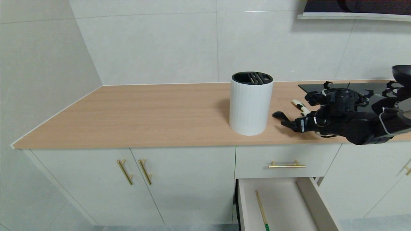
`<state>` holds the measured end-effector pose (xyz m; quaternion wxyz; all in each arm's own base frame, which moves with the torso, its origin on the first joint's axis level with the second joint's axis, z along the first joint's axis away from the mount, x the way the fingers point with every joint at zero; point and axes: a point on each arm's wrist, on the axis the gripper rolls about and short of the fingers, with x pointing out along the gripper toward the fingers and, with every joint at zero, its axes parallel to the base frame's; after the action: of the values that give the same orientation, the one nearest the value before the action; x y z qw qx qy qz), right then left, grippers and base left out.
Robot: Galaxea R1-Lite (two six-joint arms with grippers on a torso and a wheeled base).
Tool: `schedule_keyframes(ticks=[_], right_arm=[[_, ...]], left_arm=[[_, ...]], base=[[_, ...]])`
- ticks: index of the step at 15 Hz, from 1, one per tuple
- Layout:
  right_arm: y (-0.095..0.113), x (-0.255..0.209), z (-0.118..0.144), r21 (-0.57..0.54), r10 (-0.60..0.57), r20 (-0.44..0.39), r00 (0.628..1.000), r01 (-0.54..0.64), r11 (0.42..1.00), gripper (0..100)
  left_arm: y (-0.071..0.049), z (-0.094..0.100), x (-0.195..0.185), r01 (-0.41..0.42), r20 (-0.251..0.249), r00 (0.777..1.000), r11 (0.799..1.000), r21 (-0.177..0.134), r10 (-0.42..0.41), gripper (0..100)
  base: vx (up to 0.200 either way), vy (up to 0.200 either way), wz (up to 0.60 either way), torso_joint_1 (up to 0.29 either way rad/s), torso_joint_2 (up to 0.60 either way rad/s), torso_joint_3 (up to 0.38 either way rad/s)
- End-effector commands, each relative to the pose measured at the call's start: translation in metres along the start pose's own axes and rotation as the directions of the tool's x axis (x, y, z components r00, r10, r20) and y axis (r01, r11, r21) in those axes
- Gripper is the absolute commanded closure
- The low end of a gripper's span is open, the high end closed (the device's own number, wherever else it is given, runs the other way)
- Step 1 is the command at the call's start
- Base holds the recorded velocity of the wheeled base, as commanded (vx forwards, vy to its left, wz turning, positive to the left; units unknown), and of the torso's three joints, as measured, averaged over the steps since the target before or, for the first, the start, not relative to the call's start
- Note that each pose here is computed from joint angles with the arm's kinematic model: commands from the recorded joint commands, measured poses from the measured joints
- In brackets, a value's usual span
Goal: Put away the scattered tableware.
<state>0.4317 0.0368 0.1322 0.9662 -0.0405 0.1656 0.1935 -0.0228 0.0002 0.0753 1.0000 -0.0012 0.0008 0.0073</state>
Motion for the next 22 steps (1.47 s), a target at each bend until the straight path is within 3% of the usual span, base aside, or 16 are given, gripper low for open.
schedule_keyframes(ticks=[1, 13, 14, 22], right_arm=[[-0.001, 0.008, -0.010, 0.007, 0.004, -0.024, 1.000, -0.004, 1.000, 0], [-0.004, 0.021, -0.022, 0.001, -0.012, -0.011, 1.000, 0.012, 1.000, 0], [-0.004, 0.021, -0.022, 0.001, -0.010, -0.013, 1.000, 0.010, 1.000, 100], [0.000, 0.024, -0.025, 0.000, -0.011, -0.021, 1.000, 0.011, 1.000, 100]], left_arm=[[0.000, 0.000, 0.000, -0.001, -0.001, 1.000, 1.000, -0.001, 0.001, 0], [0.000, 0.000, 0.000, -0.001, -0.001, 1.000, 1.000, -0.001, 0.001, 0], [0.000, 0.000, 0.000, -0.001, 0.000, 1.000, 1.000, 0.001, 0.001, 0], [0.000, 0.000, 0.000, -0.001, -0.001, 1.000, 1.000, -0.001, 0.001, 0]], base=[[0.000, 0.000, 0.00, 0.000, 0.00, 0.000], [0.000, 0.000, 0.00, 0.000, 0.00, 0.000], [0.000, 0.000, 0.00, 0.000, 0.00, 0.000], [0.000, 0.000, 0.00, 0.000, 0.00, 0.000]])
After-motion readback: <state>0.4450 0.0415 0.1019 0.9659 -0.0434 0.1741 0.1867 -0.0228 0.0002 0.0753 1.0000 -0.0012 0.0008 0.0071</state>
